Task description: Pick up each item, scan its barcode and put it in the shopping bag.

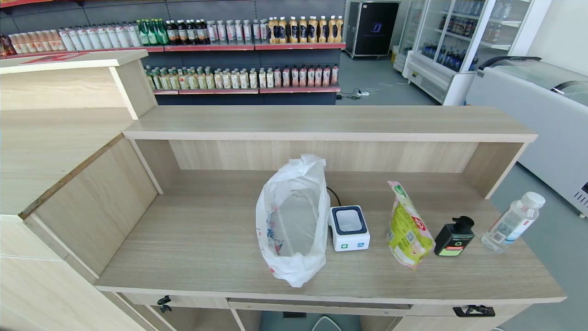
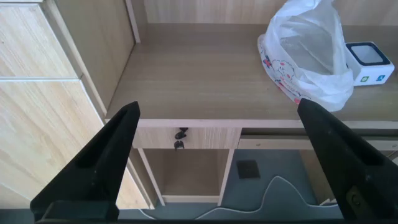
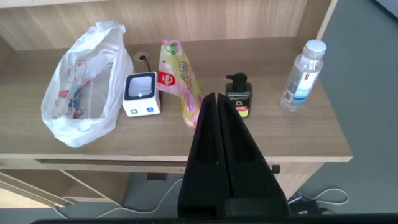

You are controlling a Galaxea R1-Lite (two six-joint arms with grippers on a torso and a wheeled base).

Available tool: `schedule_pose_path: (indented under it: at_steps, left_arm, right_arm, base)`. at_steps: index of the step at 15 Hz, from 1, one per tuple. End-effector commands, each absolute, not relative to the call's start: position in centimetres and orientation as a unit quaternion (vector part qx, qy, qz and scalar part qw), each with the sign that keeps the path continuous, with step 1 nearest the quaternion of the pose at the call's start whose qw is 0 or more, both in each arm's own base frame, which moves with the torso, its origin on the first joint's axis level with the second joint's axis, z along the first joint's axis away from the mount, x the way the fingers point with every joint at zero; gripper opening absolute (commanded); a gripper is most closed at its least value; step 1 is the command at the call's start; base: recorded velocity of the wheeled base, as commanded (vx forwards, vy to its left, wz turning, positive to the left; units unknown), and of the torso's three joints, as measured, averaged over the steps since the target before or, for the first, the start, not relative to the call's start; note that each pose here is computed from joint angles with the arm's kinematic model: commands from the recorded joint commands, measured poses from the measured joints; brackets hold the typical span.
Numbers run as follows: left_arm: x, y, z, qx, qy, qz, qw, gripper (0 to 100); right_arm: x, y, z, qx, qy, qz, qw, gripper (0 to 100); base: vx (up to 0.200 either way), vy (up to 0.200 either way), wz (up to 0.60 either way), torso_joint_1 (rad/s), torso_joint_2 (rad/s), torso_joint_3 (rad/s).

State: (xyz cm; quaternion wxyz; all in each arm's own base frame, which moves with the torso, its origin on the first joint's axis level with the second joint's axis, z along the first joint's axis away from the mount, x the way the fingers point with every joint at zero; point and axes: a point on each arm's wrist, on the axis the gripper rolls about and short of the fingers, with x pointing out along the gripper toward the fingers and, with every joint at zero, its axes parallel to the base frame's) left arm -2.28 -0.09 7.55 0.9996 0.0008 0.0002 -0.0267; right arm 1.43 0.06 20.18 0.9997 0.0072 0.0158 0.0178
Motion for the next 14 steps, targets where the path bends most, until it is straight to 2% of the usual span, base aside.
schedule_pose_path:
  at_steps: [1,3,4,10,14]
  left_arm:
    - [-2.3,-0.1,7.6,0.001,0.001,-0.027,1.0,100]
    - [-2.3,-0.1,7.6,0.001,0.001,-0.027,1.0,100]
    - [-2.3,-0.1,7.6,0.001,0.001,-0.027,1.0,100]
    - [-2.3,-0.1,7.6,0.001,0.001,-0.027,1.0,100]
    - [-2.3,-0.1,7.6,0.001,0.001,-0.026,1.0,100]
  right_arm:
    - [9.7,0.6,25.3,-0.021,0.079,0.054,0.995,0]
    - [13.3,0.8,25.5,-0.03,0.1,0.086,0.991,0]
    - [14.5,0.9,25.4,-0.028,0.111,0.088,0.989,100]
    - [26.1,-0.1,24.3,-0.004,0.236,0.1,0.967,100]
    - [30.2,0.0,22.3,0.003,0.301,0.106,0.948,100]
  base:
    - [0.0,0.0,0.0,0.0,0.0,0.0]
    - [0.0,0.0,0.0,0.0,0.0,0.0]
    - [0.0,0.0,0.0,0.0,0.0,0.0]
    - [0.0,0.0,0.0,0.0,0.0,0.0]
    - [0.0,0.0,0.0,0.0,0.0,0.0]
